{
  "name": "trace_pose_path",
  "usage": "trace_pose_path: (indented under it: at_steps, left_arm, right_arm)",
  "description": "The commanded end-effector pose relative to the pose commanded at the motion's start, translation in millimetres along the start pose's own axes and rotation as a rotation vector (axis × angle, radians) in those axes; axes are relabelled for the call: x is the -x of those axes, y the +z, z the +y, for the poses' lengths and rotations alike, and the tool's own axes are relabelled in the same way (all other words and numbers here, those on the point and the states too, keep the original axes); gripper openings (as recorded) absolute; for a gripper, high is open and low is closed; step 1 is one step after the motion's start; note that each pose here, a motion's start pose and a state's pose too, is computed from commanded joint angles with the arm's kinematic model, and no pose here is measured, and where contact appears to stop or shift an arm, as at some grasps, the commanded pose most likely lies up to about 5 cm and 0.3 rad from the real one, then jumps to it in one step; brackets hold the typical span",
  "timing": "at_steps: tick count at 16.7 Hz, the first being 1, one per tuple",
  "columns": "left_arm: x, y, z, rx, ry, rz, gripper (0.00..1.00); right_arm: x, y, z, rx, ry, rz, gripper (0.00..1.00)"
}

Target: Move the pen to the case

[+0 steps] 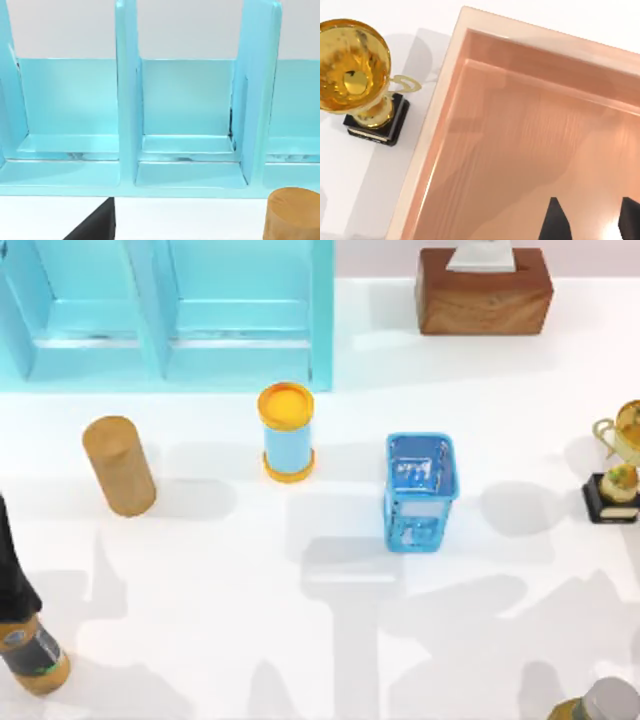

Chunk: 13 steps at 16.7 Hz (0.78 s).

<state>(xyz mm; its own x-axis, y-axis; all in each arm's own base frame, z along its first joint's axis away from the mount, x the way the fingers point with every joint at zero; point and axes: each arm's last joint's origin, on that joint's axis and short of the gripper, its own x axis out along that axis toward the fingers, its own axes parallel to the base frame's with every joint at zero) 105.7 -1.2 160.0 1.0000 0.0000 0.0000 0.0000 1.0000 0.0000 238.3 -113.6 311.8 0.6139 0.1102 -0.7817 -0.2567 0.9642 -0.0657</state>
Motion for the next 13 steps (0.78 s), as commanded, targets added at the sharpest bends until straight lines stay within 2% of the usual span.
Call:
trace_pose_path:
  at_steps: [7, 11, 13]
  left_arm:
    - [0.0, 0.0, 0.0, 0.0, 0.0, 0.0, 1.0]
    - [0.0, 0.0, 0.0, 0.0, 0.0, 0.0, 1.0]
    - [0.0, 0.0, 0.0, 0.0, 0.0, 0.0, 1.0]
  right_arm:
    - [-35.4, -15.8, 2.0, 0.002, -0.006, -0.005, 0.0]
    - [-37.9, -16.6, 2.3, 0.002, -0.005, -0.003, 0.0]
    - [-37.9, -16.6, 2.3, 0.002, -0.005, -0.003, 0.15]
